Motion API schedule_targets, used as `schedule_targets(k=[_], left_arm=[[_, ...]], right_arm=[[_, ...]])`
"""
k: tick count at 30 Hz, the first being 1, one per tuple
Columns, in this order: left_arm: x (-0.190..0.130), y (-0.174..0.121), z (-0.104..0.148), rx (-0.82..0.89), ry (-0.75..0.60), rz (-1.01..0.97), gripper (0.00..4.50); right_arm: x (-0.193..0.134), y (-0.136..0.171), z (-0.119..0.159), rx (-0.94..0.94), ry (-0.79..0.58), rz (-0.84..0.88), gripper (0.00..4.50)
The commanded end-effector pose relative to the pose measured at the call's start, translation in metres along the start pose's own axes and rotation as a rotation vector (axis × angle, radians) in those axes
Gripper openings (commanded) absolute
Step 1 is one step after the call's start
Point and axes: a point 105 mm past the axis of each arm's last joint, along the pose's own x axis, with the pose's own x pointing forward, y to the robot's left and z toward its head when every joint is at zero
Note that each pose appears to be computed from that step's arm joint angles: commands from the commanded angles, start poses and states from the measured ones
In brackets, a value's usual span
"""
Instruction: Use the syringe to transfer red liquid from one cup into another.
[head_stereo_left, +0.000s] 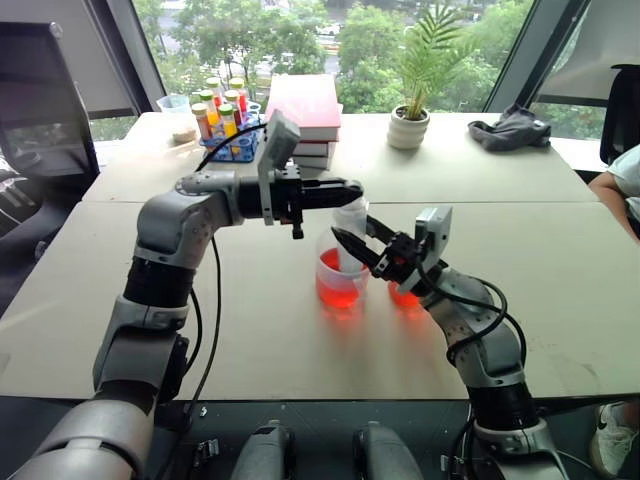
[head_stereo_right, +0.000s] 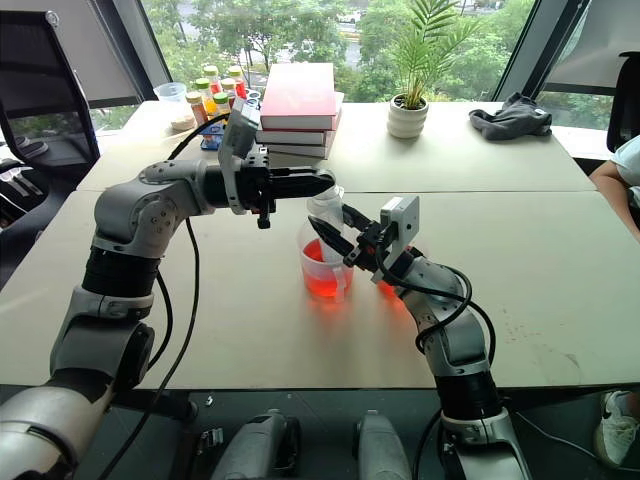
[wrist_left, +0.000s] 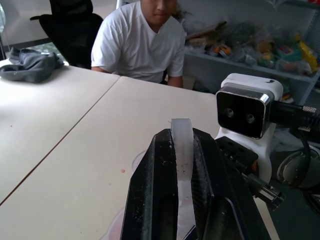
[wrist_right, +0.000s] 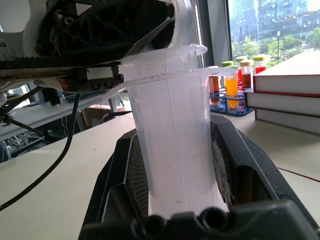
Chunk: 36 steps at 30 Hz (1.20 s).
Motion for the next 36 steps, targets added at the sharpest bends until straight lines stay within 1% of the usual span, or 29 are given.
schedule_targets(k=[1,7,18,29,36], left_arm=[[-0.006,0.005,0.035,0.133,-0.047,0.040,0.06],[-0.014,0.012,0.050,0.179,-0.060,0.076,0.06],[-0.024,0.020,0.065,0.232,-0.065,0.123,0.06],[-0.027,0.022,0.068,0.248,-0.058,0.137,0.06],[-0.025,0.020,0.068,0.236,-0.063,0.124,0.06]], right_arm=[[0.002,0.008,0.000,0.002,0.003,0.059,1.38],[0.003,0.010,-0.006,0.019,0.020,0.080,1.38],[0.004,0.014,-0.014,0.043,0.039,0.101,1.38],[0.004,0.013,-0.015,0.040,0.042,0.099,1.38],[0.006,0.011,-0.008,0.022,0.027,0.098,1.38]])
